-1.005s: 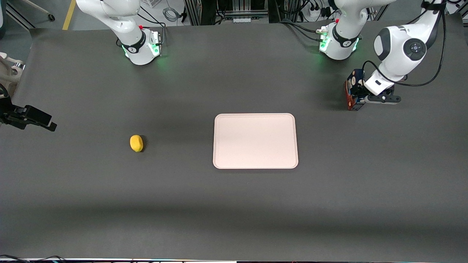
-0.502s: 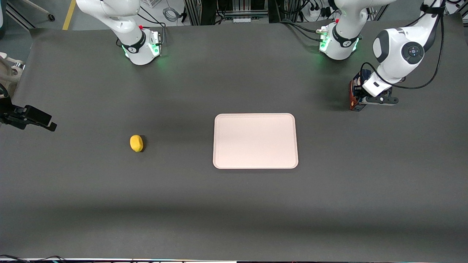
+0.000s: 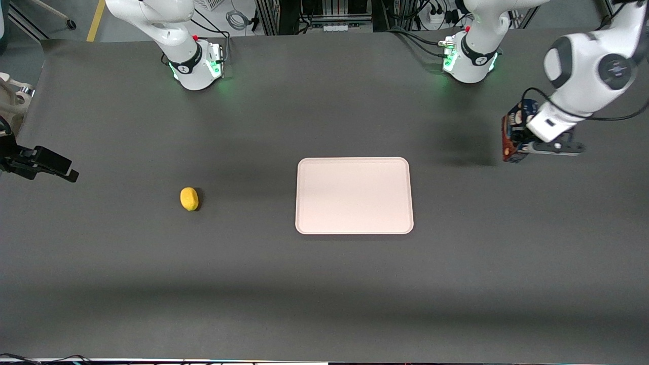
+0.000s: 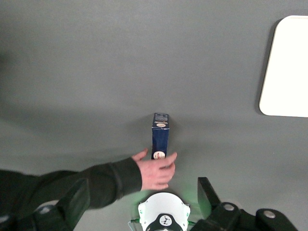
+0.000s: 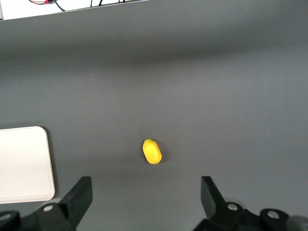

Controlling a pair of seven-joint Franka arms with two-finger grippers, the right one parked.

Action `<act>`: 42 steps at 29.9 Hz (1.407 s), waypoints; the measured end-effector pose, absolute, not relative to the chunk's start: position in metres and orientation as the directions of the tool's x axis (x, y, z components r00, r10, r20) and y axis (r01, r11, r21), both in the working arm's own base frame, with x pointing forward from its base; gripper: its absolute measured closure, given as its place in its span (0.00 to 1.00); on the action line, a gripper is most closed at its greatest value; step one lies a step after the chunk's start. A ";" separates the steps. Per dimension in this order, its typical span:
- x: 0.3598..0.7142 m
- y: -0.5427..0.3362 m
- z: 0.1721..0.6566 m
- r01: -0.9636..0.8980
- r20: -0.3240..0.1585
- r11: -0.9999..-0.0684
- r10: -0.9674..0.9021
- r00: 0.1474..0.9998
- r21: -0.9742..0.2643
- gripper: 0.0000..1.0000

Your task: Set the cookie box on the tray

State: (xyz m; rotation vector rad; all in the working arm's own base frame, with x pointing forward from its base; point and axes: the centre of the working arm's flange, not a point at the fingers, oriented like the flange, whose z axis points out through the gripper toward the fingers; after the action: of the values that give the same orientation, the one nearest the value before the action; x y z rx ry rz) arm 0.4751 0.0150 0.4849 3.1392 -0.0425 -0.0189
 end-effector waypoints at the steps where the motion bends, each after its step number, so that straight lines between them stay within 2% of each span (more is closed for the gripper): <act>1: 0.479 0.008 0.498 -0.017 -0.005 -1.000 -0.017 1.000 0.000 0.67; 7: 0.497 -0.055 0.556 0.042 0.005 -0.999 0.042 0.999 -0.009 0.67; 11: 0.513 -0.109 0.564 0.085 0.003 -0.996 0.085 0.996 0.018 0.67; 13: 0.521 -0.138 0.558 0.097 -0.014 -0.995 0.097 0.995 0.037 0.67; 19: 0.546 -0.211 0.501 0.115 -0.086 -0.990 0.108 0.990 0.085 0.67; 26: 0.571 -0.264 0.388 0.151 -0.143 -0.983 0.136 0.980 0.101 0.67; 34: 0.581 -0.288 0.292 0.148 -0.145 -0.986 0.135 0.980 0.082 0.67; 38: 0.582 -0.291 0.267 0.129 -0.135 -0.989 0.118 0.984 0.077 0.67; 42: 0.583 -0.290 0.263 0.123 -0.133 -0.990 0.112 0.985 0.073 0.66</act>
State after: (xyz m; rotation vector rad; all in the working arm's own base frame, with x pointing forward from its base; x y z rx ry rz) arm 0.5825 -0.2905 0.2627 3.0489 0.1809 -0.1966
